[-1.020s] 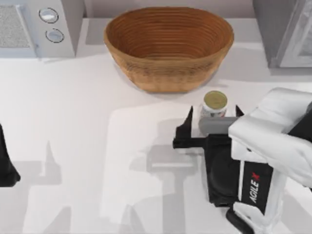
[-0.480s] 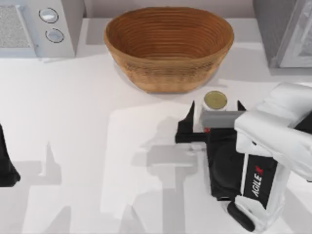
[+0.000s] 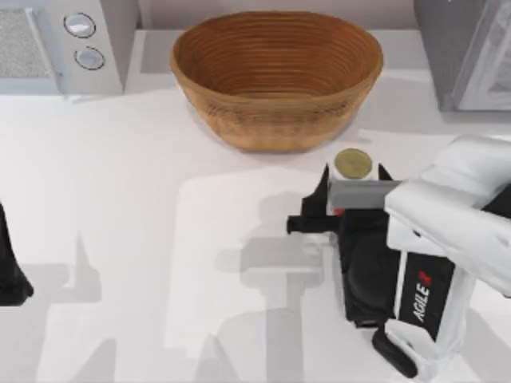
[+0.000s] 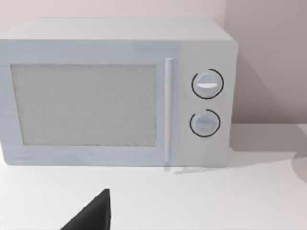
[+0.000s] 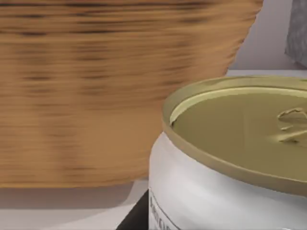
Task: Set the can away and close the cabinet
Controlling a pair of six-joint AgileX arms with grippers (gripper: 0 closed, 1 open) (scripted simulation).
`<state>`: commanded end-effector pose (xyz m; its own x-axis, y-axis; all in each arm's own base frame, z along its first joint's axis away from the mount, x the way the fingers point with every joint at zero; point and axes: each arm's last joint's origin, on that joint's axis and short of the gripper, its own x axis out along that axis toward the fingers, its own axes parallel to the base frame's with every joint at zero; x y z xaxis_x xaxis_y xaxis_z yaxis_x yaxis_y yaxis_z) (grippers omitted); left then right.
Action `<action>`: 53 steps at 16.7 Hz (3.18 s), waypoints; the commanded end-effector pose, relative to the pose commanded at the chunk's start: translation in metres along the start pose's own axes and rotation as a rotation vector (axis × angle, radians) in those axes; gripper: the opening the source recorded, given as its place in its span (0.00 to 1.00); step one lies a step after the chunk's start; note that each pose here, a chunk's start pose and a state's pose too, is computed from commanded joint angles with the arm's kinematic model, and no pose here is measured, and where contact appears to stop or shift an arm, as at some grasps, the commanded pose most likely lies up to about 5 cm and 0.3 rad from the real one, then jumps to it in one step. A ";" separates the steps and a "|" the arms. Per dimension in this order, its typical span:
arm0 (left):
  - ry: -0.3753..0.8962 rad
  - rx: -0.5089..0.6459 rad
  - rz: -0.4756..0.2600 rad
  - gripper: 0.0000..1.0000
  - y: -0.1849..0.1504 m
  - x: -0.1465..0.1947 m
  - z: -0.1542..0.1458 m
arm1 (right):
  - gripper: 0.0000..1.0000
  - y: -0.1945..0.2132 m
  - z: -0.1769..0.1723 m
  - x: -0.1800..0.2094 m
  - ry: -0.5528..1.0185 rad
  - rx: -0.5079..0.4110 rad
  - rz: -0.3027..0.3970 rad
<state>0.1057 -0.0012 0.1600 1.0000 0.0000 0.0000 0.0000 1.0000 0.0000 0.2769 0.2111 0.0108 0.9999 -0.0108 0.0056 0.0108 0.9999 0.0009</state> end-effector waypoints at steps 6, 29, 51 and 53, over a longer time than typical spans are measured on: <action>0.000 0.000 0.000 1.00 0.000 0.000 0.000 | 0.10 0.000 0.000 0.000 0.000 0.000 0.000; 0.000 0.000 0.000 1.00 0.000 0.000 0.000 | 0.00 0.039 0.106 -0.013 -0.150 0.099 0.127; 0.000 0.000 0.000 1.00 0.000 0.000 0.000 | 0.00 -0.009 0.157 -0.002 0.005 -0.003 0.008; 0.000 0.000 0.000 1.00 0.000 0.000 0.000 | 0.00 -0.025 0.170 -0.005 0.006 -0.005 0.007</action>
<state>0.1057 -0.0012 0.1600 1.0000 0.0000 0.0000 0.0000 1.0000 0.0000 0.2703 0.1857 0.1807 1.0000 -0.0035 -0.0001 0.0035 1.0000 -0.0039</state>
